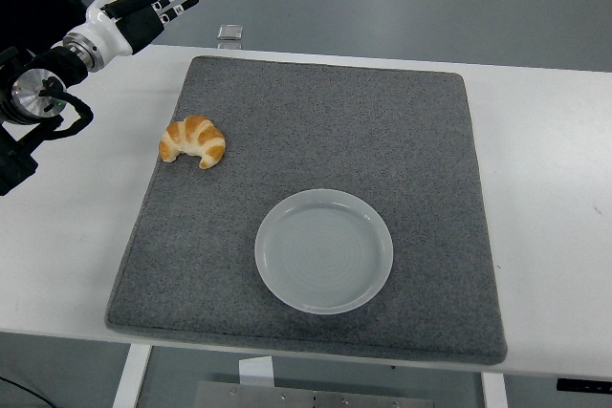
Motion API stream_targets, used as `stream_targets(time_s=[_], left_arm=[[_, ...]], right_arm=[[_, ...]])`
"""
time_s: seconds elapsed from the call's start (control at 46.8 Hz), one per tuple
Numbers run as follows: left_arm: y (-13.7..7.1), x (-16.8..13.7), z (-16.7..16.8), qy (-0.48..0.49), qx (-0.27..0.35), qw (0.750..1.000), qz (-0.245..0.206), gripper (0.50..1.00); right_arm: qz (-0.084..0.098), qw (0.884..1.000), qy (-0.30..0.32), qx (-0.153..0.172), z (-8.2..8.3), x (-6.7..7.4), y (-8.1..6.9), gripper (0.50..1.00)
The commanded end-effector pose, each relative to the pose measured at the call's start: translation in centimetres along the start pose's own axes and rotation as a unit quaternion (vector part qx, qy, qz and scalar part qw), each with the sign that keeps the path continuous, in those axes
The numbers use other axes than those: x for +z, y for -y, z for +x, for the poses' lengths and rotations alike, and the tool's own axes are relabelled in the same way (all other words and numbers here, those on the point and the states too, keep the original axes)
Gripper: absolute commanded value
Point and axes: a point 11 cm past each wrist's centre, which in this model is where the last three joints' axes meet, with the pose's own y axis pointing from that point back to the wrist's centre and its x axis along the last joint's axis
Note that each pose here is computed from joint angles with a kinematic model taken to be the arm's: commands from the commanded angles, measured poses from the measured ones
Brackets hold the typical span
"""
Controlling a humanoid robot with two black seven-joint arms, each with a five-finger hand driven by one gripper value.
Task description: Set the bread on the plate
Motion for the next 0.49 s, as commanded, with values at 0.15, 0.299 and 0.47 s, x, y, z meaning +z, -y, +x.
stream_targets(time_s=[0.15,0.299,0.47], left_arm=[[0.1,0.0,-0.2,0.001,-0.002,1.0,0.001,1.0],[0.2,0.2,-0.4,0.001,-0.01,1.0,-0.001,1.0],[0.0,0.4,-1.2,-0.002,-0.054,0.999,-0.003,1.0]], right_arm=[[0.0,1.0,0.0,0.0,0.0,0.0,0.0,0.952],[0.0,1.0,0.0,0.0,0.0,0.0,0.0,0.952],[0.0,1.0,0.0,0.0,0.0,0.0,0.0,0.952]])
